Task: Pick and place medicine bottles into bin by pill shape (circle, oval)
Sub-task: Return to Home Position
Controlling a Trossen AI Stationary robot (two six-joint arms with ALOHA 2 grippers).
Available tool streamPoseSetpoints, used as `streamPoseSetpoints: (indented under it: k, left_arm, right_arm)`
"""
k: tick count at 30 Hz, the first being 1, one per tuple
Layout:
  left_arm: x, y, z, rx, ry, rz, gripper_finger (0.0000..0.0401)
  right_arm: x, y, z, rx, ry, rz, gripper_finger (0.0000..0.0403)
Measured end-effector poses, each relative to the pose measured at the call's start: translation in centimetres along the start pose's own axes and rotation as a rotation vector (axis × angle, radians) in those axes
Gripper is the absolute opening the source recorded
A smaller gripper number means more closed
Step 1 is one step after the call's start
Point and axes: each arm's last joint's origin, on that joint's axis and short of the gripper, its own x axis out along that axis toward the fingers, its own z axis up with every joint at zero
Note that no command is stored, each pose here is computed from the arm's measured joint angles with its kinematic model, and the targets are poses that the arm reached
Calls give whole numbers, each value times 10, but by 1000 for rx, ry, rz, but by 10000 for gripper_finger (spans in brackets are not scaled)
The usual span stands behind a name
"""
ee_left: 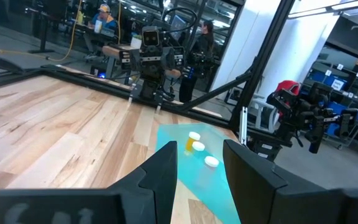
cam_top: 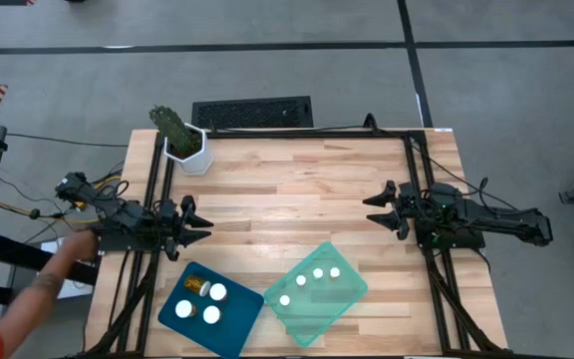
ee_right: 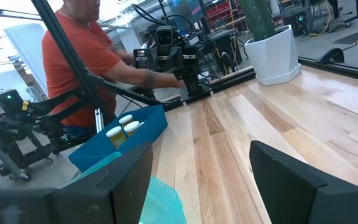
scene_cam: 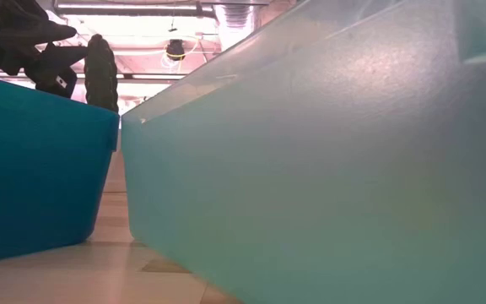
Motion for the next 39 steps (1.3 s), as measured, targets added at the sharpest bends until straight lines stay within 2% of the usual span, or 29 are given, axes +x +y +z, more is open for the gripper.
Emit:
streamPoseSetpoints:
  k: [31, 36, 39]
  left_arm:
    - [0, 0, 0, 0, -2, 3, 122]
    - [7, 19, 1, 23, 34, 81, 122]
    - [9, 28, 3, 27, 18, 180, 122]
  right_arm:
    - [0, 0, 0, 0, 0, 0, 282]
    - [0, 0, 0, 0, 0, 1, 282]
    - [0, 0, 0, 0, 0, 0, 282]
